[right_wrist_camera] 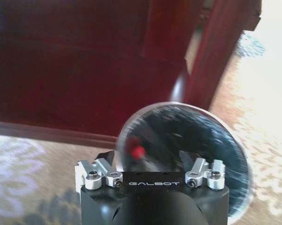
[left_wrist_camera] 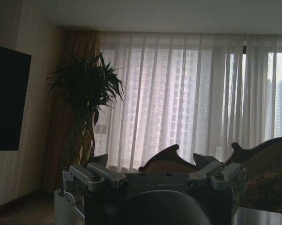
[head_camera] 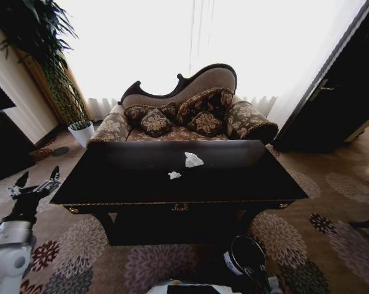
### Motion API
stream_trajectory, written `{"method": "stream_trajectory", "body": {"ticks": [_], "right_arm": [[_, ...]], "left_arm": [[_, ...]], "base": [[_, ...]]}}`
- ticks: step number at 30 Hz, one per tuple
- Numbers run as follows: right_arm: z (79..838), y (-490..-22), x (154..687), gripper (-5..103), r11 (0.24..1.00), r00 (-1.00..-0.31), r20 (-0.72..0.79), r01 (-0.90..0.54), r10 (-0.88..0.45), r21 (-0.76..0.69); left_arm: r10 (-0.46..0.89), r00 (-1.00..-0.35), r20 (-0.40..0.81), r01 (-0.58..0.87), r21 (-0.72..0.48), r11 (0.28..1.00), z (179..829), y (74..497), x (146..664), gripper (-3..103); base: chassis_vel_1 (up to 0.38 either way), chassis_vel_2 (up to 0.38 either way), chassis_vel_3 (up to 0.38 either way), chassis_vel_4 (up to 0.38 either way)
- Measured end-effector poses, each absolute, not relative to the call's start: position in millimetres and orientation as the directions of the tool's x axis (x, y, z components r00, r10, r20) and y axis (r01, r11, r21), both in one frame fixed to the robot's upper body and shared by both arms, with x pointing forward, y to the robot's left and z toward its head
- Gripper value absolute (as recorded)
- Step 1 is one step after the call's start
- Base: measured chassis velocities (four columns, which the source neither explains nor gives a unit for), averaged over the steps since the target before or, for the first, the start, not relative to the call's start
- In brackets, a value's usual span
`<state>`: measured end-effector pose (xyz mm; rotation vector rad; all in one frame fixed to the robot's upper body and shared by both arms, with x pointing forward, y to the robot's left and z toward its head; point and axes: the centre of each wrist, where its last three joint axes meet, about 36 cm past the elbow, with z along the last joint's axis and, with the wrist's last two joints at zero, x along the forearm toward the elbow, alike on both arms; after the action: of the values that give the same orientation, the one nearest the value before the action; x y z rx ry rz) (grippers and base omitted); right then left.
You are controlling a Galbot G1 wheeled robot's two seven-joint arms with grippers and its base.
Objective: Move to the front of the table and place the trash on the table into the trash bin.
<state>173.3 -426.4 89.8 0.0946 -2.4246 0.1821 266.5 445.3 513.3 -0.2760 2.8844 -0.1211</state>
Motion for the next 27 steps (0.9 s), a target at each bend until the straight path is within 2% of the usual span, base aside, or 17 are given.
{"method": "stream_trajectory", "body": {"ticks": [3,7,16,27], "right_arm": [[98,-413,163,96,0.982,-0.786,0.615,-0.159,-0.06,-0.107],[106,-407,143,100,0.979,-0.793,0.604,-0.18,-0.085,-0.099],[172,-356,117,100,0.994,-0.879,0.47,-0.103,-0.077,-0.029],[253,-334,79,100,0.998,-0.939,0.343,-0.043,-0.025,-0.046]], "left_arm": [[-0.197,-0.953,-0.228,-0.172,-0.123,0.977,509,444,271,100],[-0.198,-0.956,-0.218,-0.173,-0.131,0.976,503,442,277,100],[-0.166,-0.967,-0.193,-0.136,-0.158,0.978,481,426,302,100],[-0.155,-0.968,-0.197,-0.117,-0.188,0.975,469,424,324,100]], "base": [[0.0,0.0,0.0,0.0],[0.0,0.0,0.0,0.0],[0.0,0.0,0.0,0.0],[0.0,0.0,0.0,0.0]]}}
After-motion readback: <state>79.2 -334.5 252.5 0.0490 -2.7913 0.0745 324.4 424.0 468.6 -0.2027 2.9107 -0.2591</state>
